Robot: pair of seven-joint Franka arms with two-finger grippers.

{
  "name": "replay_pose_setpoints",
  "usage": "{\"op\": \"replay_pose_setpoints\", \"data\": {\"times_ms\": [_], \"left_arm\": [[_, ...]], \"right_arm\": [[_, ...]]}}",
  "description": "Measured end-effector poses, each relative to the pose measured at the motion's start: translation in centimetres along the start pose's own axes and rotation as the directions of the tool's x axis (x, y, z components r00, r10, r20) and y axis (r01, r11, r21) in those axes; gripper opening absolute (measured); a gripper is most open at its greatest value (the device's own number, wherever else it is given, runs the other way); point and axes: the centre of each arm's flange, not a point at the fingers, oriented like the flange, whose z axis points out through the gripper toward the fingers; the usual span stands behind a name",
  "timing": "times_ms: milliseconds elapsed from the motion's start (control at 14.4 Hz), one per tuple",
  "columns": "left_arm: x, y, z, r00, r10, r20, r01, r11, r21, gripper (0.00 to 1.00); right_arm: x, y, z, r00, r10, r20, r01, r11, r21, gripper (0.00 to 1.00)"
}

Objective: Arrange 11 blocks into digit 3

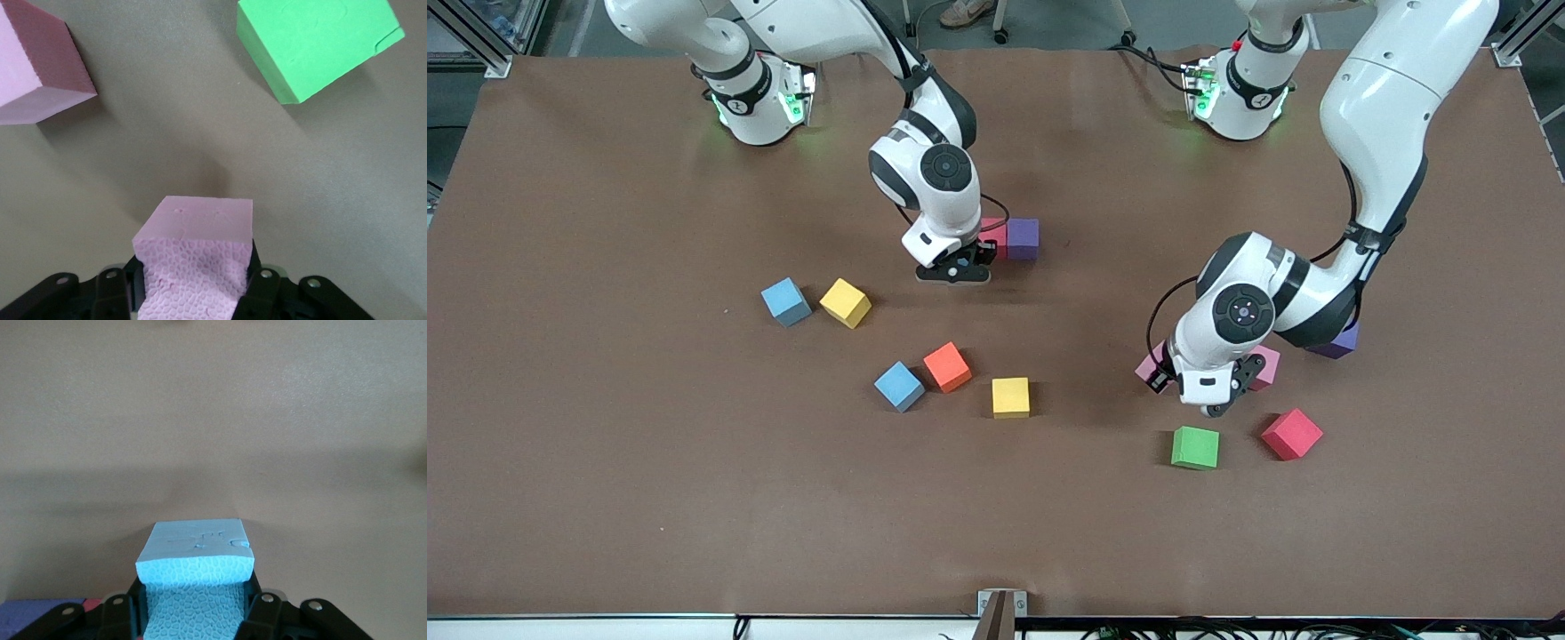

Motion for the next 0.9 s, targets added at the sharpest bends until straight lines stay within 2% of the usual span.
{"op": "replay_pose_setpoints", "data": {"times_ms": [139, 346, 900], "left_arm": [[0.1, 0.3, -0.3, 1.0, -0.002, -0.002, 0.002, 1.0, -0.009, 0.55], [0.1, 0.7, -0.7, 1.0, 0.0, -0.005, 0.0, 1.0, -0.018, 0.55], [0.1, 0.8, -0.6, 1.0, 0.0, -0.003, 0.0, 1.0, -0.019, 0.55]], "right_arm": [[-0.3, 0.1, 0.6, 1.0, -0.003, 0.012, 0.003, 1.0, -0.009, 0.7], [-0.8, 0.0, 1.8, 1.0, -0.013, 0.026, 0.013, 1.0, -0.022, 0.99], [-0.3, -0.3, 0.9, 1.0, -0.009, 0.019, 0.01, 1.0, -0.015, 1.0]]}}
